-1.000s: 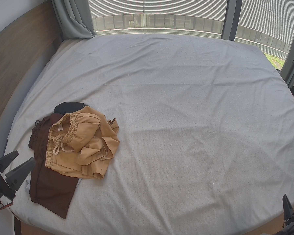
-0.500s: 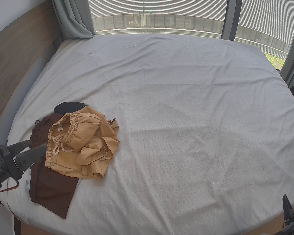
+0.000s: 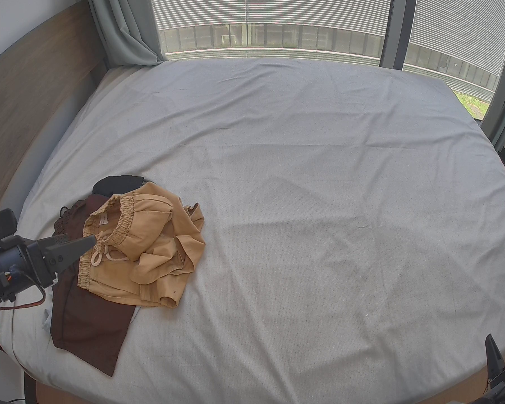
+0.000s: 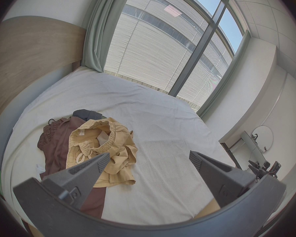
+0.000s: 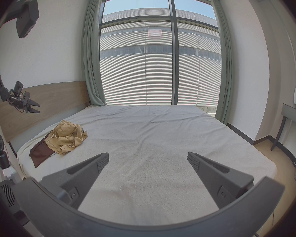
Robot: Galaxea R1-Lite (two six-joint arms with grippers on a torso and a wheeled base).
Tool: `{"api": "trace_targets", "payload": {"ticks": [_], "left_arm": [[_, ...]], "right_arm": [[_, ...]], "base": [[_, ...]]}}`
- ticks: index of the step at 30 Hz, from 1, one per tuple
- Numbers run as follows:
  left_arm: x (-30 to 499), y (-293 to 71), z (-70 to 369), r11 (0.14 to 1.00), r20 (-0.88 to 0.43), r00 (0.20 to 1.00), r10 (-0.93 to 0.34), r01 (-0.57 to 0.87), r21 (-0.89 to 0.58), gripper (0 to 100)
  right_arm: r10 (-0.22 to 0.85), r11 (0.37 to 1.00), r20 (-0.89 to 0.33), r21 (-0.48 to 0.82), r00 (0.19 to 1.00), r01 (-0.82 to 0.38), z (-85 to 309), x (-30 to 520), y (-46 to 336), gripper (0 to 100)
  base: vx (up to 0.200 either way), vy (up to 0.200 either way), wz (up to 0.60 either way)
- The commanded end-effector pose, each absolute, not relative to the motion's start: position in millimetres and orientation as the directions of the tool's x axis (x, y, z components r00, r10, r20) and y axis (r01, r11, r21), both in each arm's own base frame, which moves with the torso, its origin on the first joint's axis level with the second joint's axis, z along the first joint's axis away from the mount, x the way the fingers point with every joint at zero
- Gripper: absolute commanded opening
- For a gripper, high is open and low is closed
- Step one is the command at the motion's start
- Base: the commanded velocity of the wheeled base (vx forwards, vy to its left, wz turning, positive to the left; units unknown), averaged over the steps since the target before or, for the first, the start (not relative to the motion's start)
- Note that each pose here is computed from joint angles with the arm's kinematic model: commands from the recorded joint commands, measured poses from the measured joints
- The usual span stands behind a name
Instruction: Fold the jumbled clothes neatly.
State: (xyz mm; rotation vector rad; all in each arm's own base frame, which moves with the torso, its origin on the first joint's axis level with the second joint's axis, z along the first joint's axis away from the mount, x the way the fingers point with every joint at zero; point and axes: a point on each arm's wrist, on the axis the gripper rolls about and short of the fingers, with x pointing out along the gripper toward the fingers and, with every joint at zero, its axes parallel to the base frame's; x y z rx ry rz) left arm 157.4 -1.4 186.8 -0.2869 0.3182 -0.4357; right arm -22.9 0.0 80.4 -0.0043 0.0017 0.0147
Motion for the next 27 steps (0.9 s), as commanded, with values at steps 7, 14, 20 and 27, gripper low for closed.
{"api": "trace_targets", "payload": {"ticks": [7, 14, 20, 27], "left_arm": [[202, 1, 170, 0.862, -0.265, 0.846, -0.462, 0.358, -0.358, 100], [228, 3, 167, 0.862, -0.277, 0.844, -0.459, 0.349, -0.366, 100], [249, 4, 163, 0.865, -0.297, 0.840, -0.454, 0.336, -0.373, 100], [272, 5, 151, 0.863, -0.332, 0.825, -0.458, 0.322, -0.390, 100]], "right_arm": [[0.015, 1.000, -0.002, -0.005, 1.000, -0.015, 76, -23, 0, 100], [0.015, 1.000, -0.003, -0.005, 1.000, -0.015, 75, -23, 0, 100], [0.015, 1.000, -0.002, -0.005, 1.000, -0.015, 76, -23, 0, 100], [0.015, 1.000, -0.003, -0.005, 1.000, -0.015, 75, -23, 0, 100]], "base": [[0.000, 0.000, 0.00], [0.000, 0.000, 0.00], [0.000, 0.000, 0.00], [0.000, 0.000, 0.00]]}}
